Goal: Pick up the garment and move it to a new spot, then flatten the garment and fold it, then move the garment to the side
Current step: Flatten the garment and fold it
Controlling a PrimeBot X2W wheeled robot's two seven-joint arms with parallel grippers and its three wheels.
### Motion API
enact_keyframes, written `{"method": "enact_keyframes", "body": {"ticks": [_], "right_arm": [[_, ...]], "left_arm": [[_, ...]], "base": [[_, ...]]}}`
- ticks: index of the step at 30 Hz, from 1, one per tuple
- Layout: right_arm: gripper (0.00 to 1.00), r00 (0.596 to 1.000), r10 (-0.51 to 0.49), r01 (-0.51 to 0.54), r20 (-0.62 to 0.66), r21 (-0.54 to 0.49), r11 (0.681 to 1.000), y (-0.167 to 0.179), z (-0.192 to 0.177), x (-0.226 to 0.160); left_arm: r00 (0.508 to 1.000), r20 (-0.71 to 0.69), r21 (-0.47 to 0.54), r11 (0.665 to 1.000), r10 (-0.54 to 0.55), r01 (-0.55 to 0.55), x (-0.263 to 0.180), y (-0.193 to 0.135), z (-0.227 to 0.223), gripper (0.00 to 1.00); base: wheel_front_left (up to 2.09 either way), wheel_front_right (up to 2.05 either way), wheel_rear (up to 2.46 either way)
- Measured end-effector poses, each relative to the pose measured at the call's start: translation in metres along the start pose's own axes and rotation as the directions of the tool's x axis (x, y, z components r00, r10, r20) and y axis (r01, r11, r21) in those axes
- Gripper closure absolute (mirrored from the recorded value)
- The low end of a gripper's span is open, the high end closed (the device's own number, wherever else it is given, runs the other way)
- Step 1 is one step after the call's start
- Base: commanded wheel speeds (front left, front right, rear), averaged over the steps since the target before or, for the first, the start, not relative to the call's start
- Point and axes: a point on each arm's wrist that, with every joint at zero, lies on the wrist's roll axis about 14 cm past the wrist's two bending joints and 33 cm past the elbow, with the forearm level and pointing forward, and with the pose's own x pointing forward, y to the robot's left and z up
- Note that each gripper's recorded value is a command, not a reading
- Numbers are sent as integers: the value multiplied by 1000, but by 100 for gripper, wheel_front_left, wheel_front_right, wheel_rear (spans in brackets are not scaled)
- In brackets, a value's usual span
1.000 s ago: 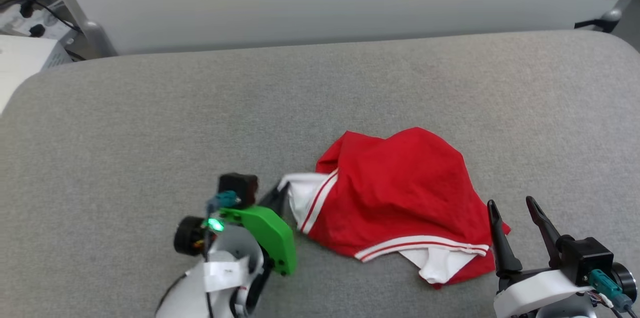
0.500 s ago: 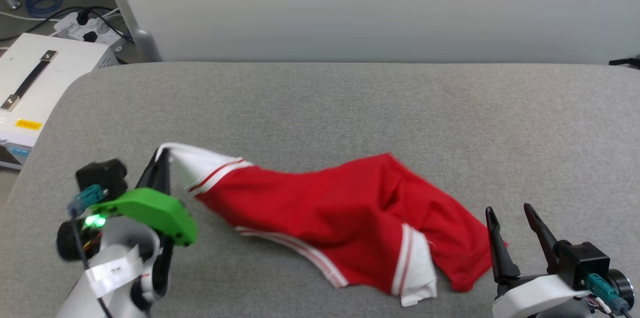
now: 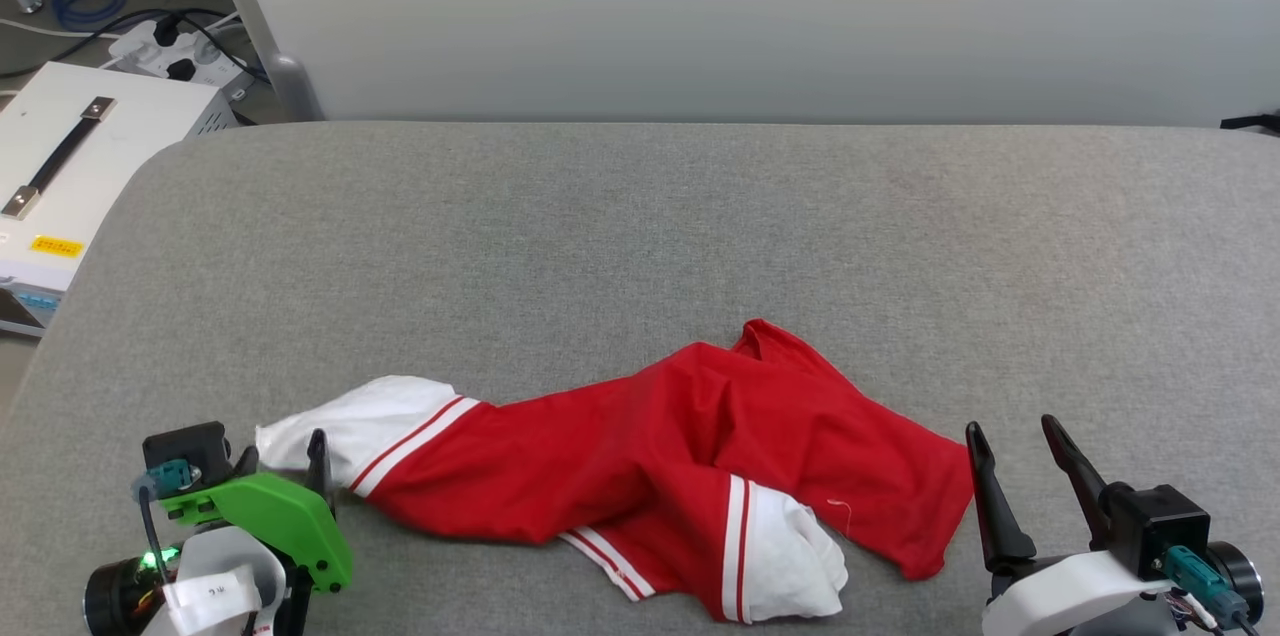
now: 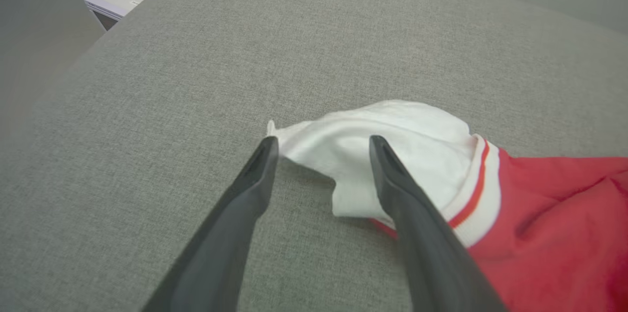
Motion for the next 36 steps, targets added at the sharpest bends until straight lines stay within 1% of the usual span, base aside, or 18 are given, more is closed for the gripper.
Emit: {"method": "enact_keyframes", "body": {"ticks": [3,6,7,9,12,16,18,21,24,26,28,32,36], "right_arm": [[0,1000,-3,3,5,-3,1000,-1,2,-1],[0,1000,-4,4,8,-6,1000,-2,4,-2],[0,1000,-4,4,8,-8,1000,-2,5,-2],[0,1000,-4,4,8,-12,1000,-2,5,-4],[0,1000,-2,2,11,-15,1000,-1,8,-5],[0,1000,13,-12,13,-31,999,0,14,-1],[0,999,25,-27,-28,-40,999,1,11,1],[0,988,53,-62,-145,-58,996,3,-4,4],[0,944,75,-105,-321,-76,992,0,-28,3],[0,896,76,-123,-438,-79,989,-3,-42,3],[0,856,81,-141,-511,-79,987,-4,-50,6],[0,778,109,-160,-619,-28,987,3,-68,11],[0,708,110,-166,-697,-13,986,4,-91,12]], "left_arm": [[998,56,6,1000,-18,17,-1,-5,6,0],[988,142,21,998,-57,55,-5,-16,20,0],[980,177,31,996,-86,81,-7,-23,27,0],[961,236,39,990,-141,135,-12,-37,39,0],[918,323,68,973,-229,219,-25,-61,61,0],[869,386,87,950,-310,300,-45,-86,72,0],[851,412,89,944,-326,319,-55,-94,75,0],[840,423,82,938,-340,338,-65,-103,72,0],[838,418,84,934,-350,347,-69,-108,66,0],[841,417,79,935,-345,345,-69,-108,64,0],[847,412,70,939,-336,338,-68,-105,62,0],[860,399,55,944,-318,324,-66,-100,56,0],[876,382,50,953,-296,300,-62,-93,49,0]], "base": [[0,0,0],[0,0,0],[0,0,0],[0,0,0],[0,0,0],[0,0,0],[0,0,0],[0,0,0],[0,0,0],[0,0,0],[0,0,0],[0,0,0],[0,0,0]]}}
